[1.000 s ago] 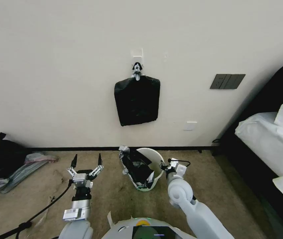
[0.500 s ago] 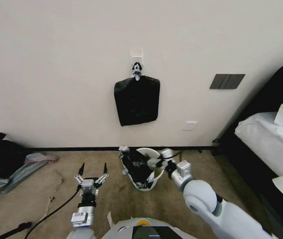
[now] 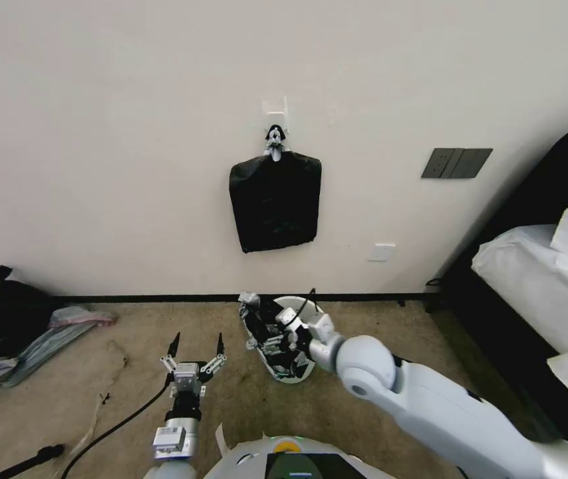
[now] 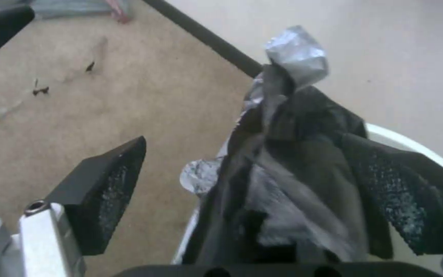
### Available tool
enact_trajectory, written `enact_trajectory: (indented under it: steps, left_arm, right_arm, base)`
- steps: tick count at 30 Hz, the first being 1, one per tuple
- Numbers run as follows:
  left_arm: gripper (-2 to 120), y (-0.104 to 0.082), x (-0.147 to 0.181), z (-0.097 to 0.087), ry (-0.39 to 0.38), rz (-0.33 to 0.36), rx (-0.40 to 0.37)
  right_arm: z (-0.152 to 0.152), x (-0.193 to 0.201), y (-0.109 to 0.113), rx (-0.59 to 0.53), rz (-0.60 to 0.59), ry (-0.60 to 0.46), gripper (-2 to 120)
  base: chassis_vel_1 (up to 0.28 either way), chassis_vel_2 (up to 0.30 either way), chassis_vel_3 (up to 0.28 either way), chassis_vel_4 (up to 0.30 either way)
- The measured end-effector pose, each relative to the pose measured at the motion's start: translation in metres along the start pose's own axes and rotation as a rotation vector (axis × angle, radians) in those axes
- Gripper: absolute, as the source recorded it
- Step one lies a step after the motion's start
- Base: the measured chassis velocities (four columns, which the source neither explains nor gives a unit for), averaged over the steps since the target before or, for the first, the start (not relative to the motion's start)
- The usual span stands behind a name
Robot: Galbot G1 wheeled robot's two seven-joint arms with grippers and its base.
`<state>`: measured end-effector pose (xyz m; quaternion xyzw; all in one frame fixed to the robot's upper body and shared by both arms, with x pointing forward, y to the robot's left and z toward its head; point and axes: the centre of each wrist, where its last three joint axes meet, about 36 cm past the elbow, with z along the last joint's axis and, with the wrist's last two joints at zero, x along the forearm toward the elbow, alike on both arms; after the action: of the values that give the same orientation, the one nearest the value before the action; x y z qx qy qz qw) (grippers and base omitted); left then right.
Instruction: Place a trash bag onto the trash bin.
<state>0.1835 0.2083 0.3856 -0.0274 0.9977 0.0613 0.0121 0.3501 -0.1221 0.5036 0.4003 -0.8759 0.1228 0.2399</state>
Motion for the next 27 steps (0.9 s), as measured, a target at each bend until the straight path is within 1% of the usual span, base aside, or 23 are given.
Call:
enact_trajectory:
  steps: [2, 3, 7, 8, 12, 13, 14, 15, 16, 17, 20, 21, 22, 23, 25, 26, 27]
  left_arm:
    - [100, -0.001, 0.000, 0.000, 0.003, 0.001, 0.001]
    - [100, -0.001, 0.000, 0.000, 0.005, 0.003, 0.001]
    - [100, -0.003, -0.001, -0.003, 0.000, 0.009, 0.007]
    - [100, -0.003, -0.001, -0.003, 0.000, 0.009, 0.007]
    - [100, -0.007, -0.004, -0.008, -0.011, 0.016, 0.019]
    - [100, -0.007, -0.004, -0.008, -0.011, 0.016, 0.019]
    - [100, -0.008, -0.006, -0.008, -0.013, 0.018, 0.019]
    - [100, -0.008, -0.009, -0.009, -0.011, 0.022, 0.017]
    - [100, -0.008, -0.009, -0.009, -0.007, 0.025, 0.016]
    - [100, -0.008, -0.009, -0.009, -0.007, 0.025, 0.016]
    - [100, -0.011, -0.008, -0.009, 0.020, 0.043, 0.017]
    - [100, -0.012, -0.007, -0.009, 0.028, 0.049, 0.019]
    - [100, -0.015, -0.007, -0.009, 0.047, 0.061, 0.024]
    - [100, -0.015, -0.007, -0.009, 0.047, 0.061, 0.024]
    - [100, -0.021, -0.011, -0.011, 0.083, 0.084, 0.036]
    - [100, -0.021, -0.011, -0.011, 0.083, 0.084, 0.036]
    - [100, -0.024, -0.015, -0.014, 0.098, 0.095, 0.053]
  right_arm:
    - [0.001, -0.005, 0.001, 0.007, 0.002, 0.004, 93]
    - [0.001, -0.009, 0.001, 0.008, 0.004, 0.009, 91]
    - [0.008, -0.018, -0.009, 0.021, 0.046, 0.038, 72]
    - [0.008, -0.018, -0.009, 0.021, 0.046, 0.038, 72]
    - [0.011, -0.018, -0.014, 0.046, 0.081, 0.055, 54]
    - [0.011, -0.018, -0.014, 0.046, 0.081, 0.055, 54]
    - [0.012, -0.019, -0.015, 0.053, 0.087, 0.061, 48]
    - [0.014, -0.020, -0.015, 0.058, 0.093, 0.068, 37]
    - [0.014, -0.021, -0.016, 0.062, 0.096, 0.070, 32]
    - [0.014, -0.021, -0.016, 0.062, 0.096, 0.070, 32]
    - [0.015, -0.021, -0.018, 0.074, 0.104, 0.076, 18]
    - [0.014, -0.022, -0.018, 0.077, 0.106, 0.077, 15]
    - [0.014, -0.022, -0.019, 0.081, 0.110, 0.076, 10]
    - [0.014, -0.022, -0.019, 0.081, 0.110, 0.076, 10]
    - [0.012, -0.023, -0.020, 0.083, 0.115, 0.071, 0]
    - [0.012, -0.023, -0.020, 0.083, 0.115, 0.071, 0]
    - [0.010, -0.023, -0.020, 0.083, 0.116, 0.067, 0]
  base:
    - [0.000, 0.000, 0.000, 0.000]
    - [0.000, 0.000, 0.000, 0.000]
    - [0.000, 0.000, 0.000, 0.000]
    - [0.000, 0.000, 0.000, 0.000]
    - [0.000, 0.000, 0.000, 0.000]
    - [0.000, 0.000, 0.000, 0.000]
    - [0.000, 0.000, 0.000, 0.000]
    - [0.000, 0.000, 0.000, 0.000]
    - [0.000, 0.000, 0.000, 0.000]
    - [0.000, 0.000, 0.000, 0.000]
    - [0.000, 0.000, 0.000, 0.000]
    - [0.000, 0.000, 0.000, 0.000]
    - [0.000, 0.000, 0.000, 0.000]
    - [0.000, 0.000, 0.000, 0.000]
    - [0.000, 0.000, 0.000, 0.000]
    - [0.000, 0.000, 0.000, 0.000]
    - [0.000, 0.000, 0.000, 0.000]
